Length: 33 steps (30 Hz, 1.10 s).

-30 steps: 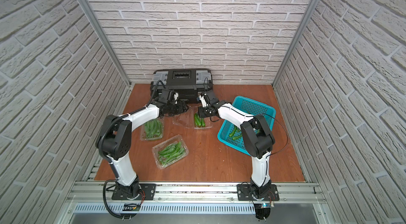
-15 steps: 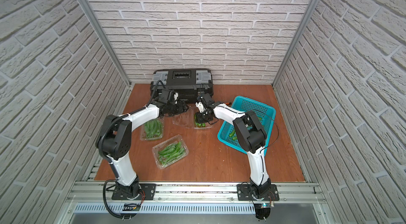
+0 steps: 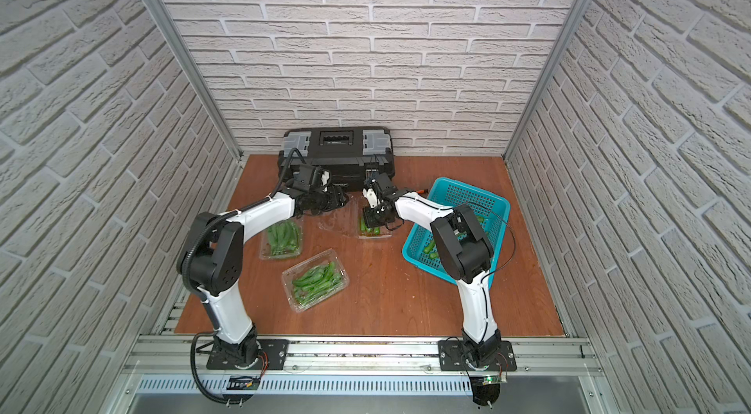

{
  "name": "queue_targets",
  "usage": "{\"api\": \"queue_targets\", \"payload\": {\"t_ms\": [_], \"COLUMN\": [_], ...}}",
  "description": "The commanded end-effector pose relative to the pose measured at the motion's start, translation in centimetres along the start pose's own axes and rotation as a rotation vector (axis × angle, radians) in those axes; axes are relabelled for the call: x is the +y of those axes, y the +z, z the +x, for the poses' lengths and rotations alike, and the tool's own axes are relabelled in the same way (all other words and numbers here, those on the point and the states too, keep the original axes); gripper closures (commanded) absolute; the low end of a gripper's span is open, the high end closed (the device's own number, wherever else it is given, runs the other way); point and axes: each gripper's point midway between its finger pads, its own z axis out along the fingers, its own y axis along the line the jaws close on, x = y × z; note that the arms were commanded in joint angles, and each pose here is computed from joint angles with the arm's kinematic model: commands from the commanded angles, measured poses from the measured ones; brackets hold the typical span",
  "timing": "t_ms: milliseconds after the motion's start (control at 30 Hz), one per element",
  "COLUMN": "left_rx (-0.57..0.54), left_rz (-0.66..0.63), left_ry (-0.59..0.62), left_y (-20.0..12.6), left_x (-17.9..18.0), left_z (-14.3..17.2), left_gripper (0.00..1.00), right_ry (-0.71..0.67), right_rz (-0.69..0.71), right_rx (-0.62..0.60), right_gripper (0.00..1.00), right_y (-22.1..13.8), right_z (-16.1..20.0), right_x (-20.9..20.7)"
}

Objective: Take small green peppers out of containers
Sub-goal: Pick up the green pepper from the packing box, then place the green pepper in the basket.

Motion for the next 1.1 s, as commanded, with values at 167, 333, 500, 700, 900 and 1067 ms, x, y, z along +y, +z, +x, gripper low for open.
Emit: {"api": "queue_targets", "payload": {"t_ms": [167,333,500,700,900,1067], "left_rx": [-0.016,-0.014,-0.013,-0.013,-0.008,-0.007], "left_rz": [-0.003,-0.007,-0.008,-0.006,-0.002,0.004], "left_ry": [0.002,0.000,0.004,0.008,0.003,-0.001], "left_y": [0.0,0.0,0.0,0.1,0.4,0.4], "left_x": [-0.3,-0.1,-0.1,-0.1,0.0,0.0], "left_z": [-0.3,-0.2,-0.2,-0.2,0.0,0.1], "left_gripper": [0.27,0.27,0.27,0.27,0.27,0.27], "right_ry": [0.028,0.133,0.271,0.460,0.620,0.659], "right_rz": [0.090,0.264,0.451,0.767,0.914,0.931], "right_rx": [-0.376,-0.568,-0.771,-0.851,-0.769,-0.732], "right_gripper": [0.96,0.98,0.98,0.98,0.97,0.64], "right_y": [-9.4,-14.6,-20.4,-25.4,-25.5,-25.1], "right_z": [-6.6,-7.9,-7.2,-2.7,1.9,2.3], "right_x": [0.4,-3.1,-7.6,-13.9,-17.4,-17.6]}}
